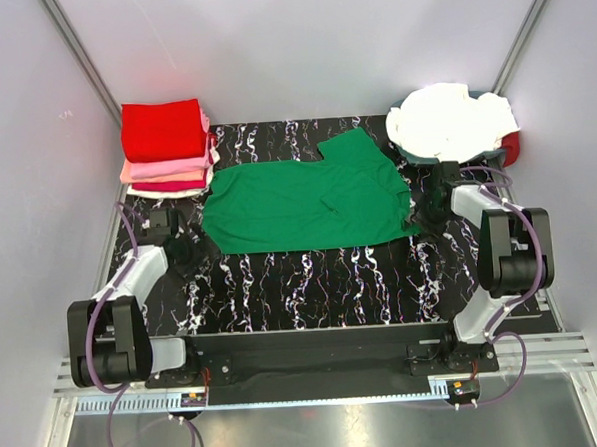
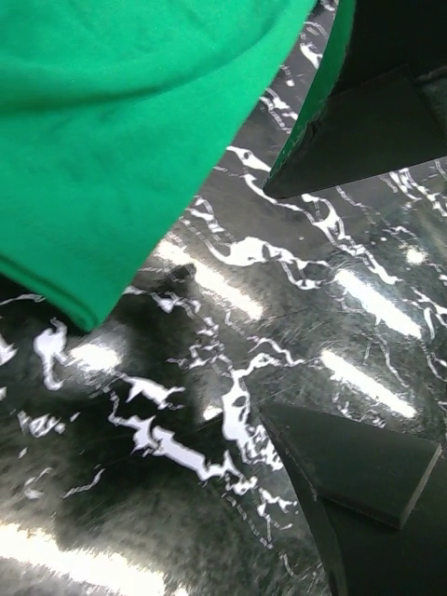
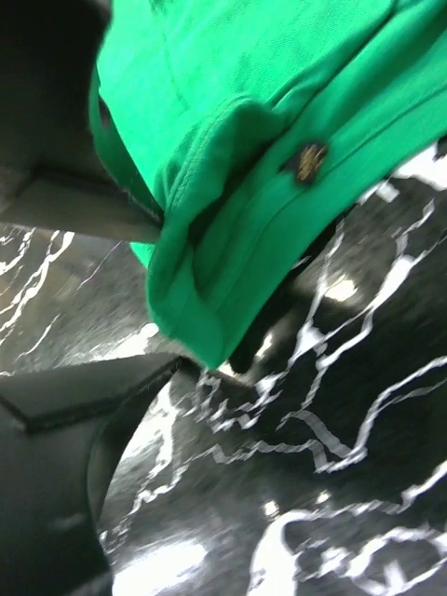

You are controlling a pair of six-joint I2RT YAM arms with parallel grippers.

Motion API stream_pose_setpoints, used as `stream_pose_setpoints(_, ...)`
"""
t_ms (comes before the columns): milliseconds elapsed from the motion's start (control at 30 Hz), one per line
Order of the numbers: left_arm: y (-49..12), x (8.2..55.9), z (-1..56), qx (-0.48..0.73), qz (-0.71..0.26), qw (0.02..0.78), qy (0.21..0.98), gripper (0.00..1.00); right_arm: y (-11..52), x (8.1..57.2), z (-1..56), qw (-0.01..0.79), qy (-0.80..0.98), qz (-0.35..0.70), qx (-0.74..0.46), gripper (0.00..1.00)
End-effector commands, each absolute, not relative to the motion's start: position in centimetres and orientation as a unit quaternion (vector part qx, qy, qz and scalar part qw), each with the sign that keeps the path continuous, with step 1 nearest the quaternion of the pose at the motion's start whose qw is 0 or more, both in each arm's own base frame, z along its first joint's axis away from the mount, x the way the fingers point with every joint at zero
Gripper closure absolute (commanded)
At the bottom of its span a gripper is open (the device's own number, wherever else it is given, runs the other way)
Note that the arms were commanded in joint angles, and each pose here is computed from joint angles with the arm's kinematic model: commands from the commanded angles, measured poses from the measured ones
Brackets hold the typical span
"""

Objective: Fold and stack the t-shirts
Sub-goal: Fold the tshirt

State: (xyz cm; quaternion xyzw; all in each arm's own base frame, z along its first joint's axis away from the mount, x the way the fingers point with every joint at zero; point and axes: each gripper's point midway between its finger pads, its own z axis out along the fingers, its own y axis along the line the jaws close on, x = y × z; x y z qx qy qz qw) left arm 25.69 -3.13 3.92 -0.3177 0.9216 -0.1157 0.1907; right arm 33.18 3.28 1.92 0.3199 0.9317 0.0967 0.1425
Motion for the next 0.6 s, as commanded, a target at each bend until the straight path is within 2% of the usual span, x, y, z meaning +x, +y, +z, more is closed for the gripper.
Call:
stream_pose_setpoints(0,-1.9,28.0,4.8,-0.331,-0.097,0.237,0.908,0.03,3.3,36.1,2.6,0.183,0.928,0.111,0.304,0.44)
stream_pose_setpoints(33,-1.8,28.1,4.8,-0.333,-0.095,0.237,0.908,0.03,3.1,36.3,2.6,0.185,0.928,0.109,0.305,0.47)
stream_pose_setpoints(67,-1.6,28.3,4.7,-0.335,-0.089,0.24,0.907,0.03,3.0,36.4,2.5,0.187,0.927,0.11,0.306,0.56)
stream_pose_setpoints(133,-1.3,28.4,4.3,-0.34,-0.08,0.237,0.907,0.04,2.7,36.4,2.3,0.185,0.926,0.11,0.311,0.66)
stream_pose_setpoints(167,-1.2,28.5,4.2,-0.34,-0.077,0.236,0.907,0.04,2.6,36.3,2.2,0.182,0.926,0.11,0.311,0.77)
stream_pose_setpoints(233,-1.1,28.6,3.7,-0.342,-0.074,0.228,0.908,0.05,2.5,36.3,2.1,0.181,0.926,0.112,0.313,0.9)
stream_pose_setpoints(300,-0.5,28.8,3.4,-0.348,-0.056,0.232,0.907,0.06,2.5,36.1,2.0,0.18,0.925,0.113,0.313,1.0)
stream_pose_setpoints(433,-0.5,29.6,3.0,-0.361,-0.059,0.237,0.9,0.11,2.6,35.9,1.8,0.175,0.926,0.119,0.313,1.0)
stream_pose_setpoints(567,-0.3,31.1,3.2,-0.372,-0.064,0.25,0.891,0.11,3.0,35.6,1.8,0.171,0.927,0.126,0.309,1.0)
